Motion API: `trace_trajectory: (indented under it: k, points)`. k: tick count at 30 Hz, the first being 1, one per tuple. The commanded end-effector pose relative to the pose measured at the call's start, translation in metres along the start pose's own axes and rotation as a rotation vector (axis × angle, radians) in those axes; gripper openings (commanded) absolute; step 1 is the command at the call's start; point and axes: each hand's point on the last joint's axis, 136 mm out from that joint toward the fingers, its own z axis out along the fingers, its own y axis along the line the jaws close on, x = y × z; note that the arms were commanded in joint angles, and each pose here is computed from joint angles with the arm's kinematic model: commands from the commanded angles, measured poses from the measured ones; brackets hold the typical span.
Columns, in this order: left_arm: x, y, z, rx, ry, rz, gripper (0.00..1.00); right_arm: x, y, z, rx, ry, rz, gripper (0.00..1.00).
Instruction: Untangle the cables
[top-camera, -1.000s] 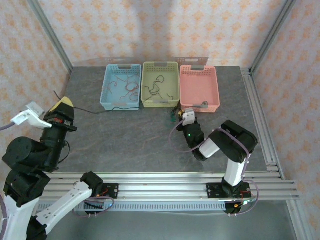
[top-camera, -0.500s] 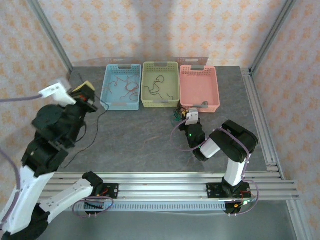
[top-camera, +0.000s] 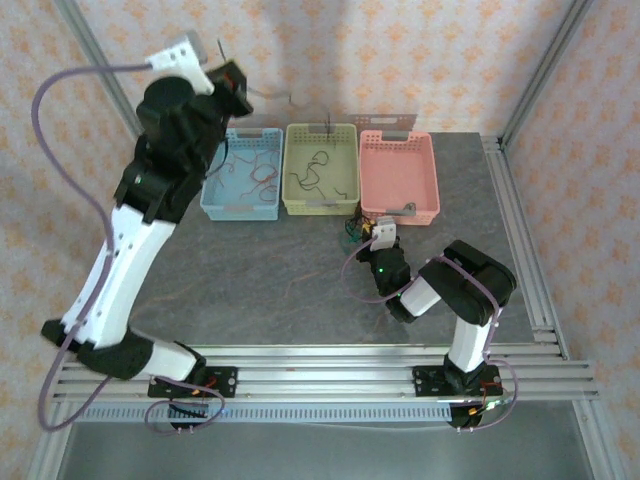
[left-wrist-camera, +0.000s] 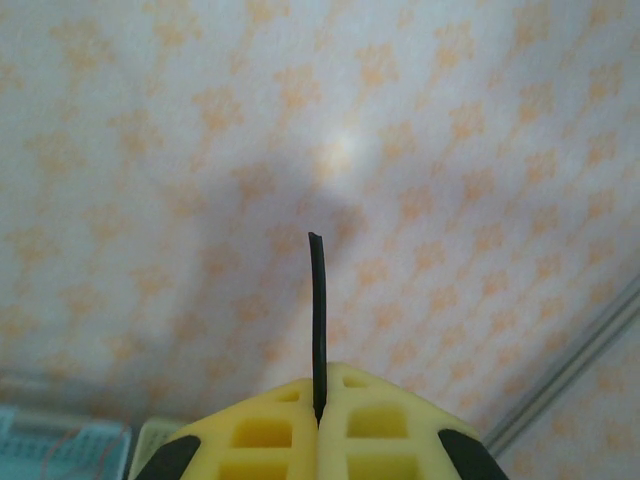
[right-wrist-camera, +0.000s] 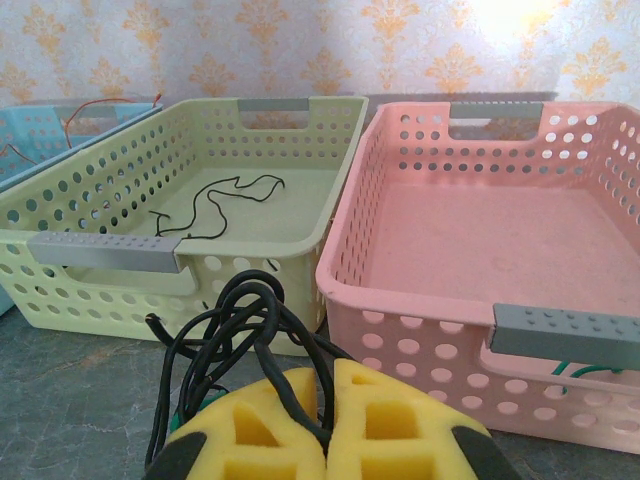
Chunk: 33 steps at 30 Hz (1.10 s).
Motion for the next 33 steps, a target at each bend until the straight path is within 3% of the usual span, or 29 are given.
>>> trace_trajectory:
  k: [1, 5, 8, 11, 13, 15, 17, 25, 28, 30, 33]
  points:
    - [-0.006, -0.011, 0.028, 0.053, 0.002, -0.036, 0.0, -0.008, 0.003, 0.001, -0.017, -0.018, 0.025, 0.0]
    - [0.039, -0.002, 0.067, 0.03, 0.105, -0.022, 0.0, -0.008, 0.007, 0.003, -0.032, -0.009, 0.023, 0.0]
    - [0.109, 0.021, 0.1, 0.003, 0.22, -0.019, 0.0, -0.008, 0.008, 0.003, -0.037, -0.008, 0.027, 0.0]
    - [0.213, 0.044, 0.131, 0.015, 0.404, -0.045, 0.0, -0.007, 0.009, 0.003, -0.039, -0.008, 0.027, 0.0]
    - [0.307, 0.072, 0.148, -0.03, 0.594, -0.072, 0.0, -0.008, 0.009, 0.004, -0.042, -0.009, 0.028, 0.0]
    - [0.371, 0.093, 0.153, -0.07, 0.732, -0.087, 0.0, -0.007, 0.009, 0.003, -0.043, -0.008, 0.027, 0.0]
    - [0.404, 0.108, 0.151, -0.095, 0.784, -0.086, 0.0, -0.007, 0.009, 0.003, -0.043, -0.012, 0.029, 0.0]
    - [0.415, 0.132, 0.138, -0.186, 0.81, 0.021, 0.03, -0.007, 0.013, 0.005, -0.057, -0.002, 0.031, 0.0]
    - [0.406, 0.137, 0.132, -0.228, 0.823, 0.055, 0.44, -0.007, 0.013, 0.005, -0.057, -0.004, 0.035, 0.0]
    - [0.392, 0.132, 0.127, -0.216, 0.802, 0.061, 0.65, -0.006, 0.013, 0.005, -0.057, -0.001, 0.034, 0.0]
    - [0.36, 0.121, 0.114, -0.209, 0.741, 0.102, 0.79, -0.007, 0.014, 0.005, -0.062, -0.002, 0.036, 0.0]
